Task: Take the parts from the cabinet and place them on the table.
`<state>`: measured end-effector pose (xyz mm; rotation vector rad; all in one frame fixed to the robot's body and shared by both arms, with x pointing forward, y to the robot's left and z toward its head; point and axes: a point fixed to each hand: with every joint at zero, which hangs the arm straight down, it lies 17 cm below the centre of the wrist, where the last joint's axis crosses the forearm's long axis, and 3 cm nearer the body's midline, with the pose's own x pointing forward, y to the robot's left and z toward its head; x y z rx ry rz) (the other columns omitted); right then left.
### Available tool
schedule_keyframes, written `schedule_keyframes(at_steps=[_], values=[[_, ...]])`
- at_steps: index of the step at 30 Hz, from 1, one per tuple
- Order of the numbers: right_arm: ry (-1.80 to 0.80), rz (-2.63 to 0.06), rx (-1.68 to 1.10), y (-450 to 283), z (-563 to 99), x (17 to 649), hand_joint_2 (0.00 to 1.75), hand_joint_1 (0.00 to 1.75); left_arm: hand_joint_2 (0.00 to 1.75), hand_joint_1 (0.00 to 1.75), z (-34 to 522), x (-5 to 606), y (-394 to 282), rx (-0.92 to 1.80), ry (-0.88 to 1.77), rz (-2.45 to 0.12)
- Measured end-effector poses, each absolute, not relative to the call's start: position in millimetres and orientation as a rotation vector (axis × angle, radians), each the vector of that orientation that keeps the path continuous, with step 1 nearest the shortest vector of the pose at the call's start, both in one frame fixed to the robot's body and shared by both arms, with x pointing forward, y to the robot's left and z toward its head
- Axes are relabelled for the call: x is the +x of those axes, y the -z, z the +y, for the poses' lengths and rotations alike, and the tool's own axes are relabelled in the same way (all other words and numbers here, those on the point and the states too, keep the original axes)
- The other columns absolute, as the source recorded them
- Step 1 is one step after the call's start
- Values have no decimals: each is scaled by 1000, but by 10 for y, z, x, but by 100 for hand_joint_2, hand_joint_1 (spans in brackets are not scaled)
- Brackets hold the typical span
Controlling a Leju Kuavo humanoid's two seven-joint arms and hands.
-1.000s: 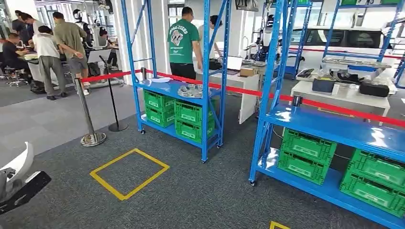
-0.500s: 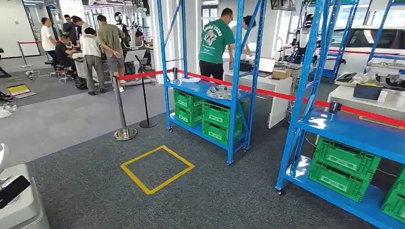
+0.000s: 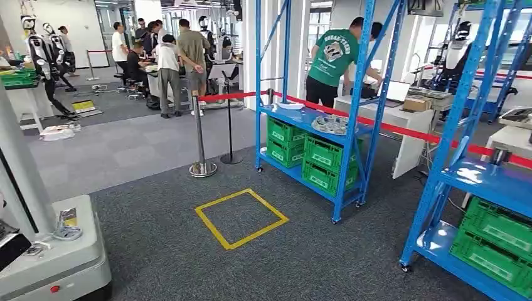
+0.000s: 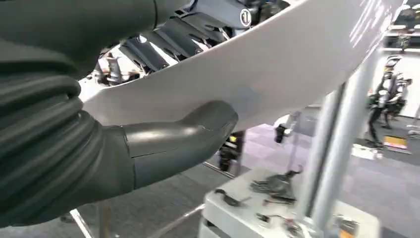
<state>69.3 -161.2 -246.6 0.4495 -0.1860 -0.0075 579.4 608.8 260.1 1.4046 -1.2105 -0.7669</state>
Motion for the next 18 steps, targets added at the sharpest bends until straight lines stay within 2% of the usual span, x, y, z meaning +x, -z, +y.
schedule_keyframes(at_steps=[7,18], values=[[8,-182,452,2467,-1602,663,0,0,175,175,6093,5799,-2602,1417,776,-1193],[-4,-189,457,2455,-1563,695,0,0,175,175,6555,5573,-2666,1528,768,-1049]])
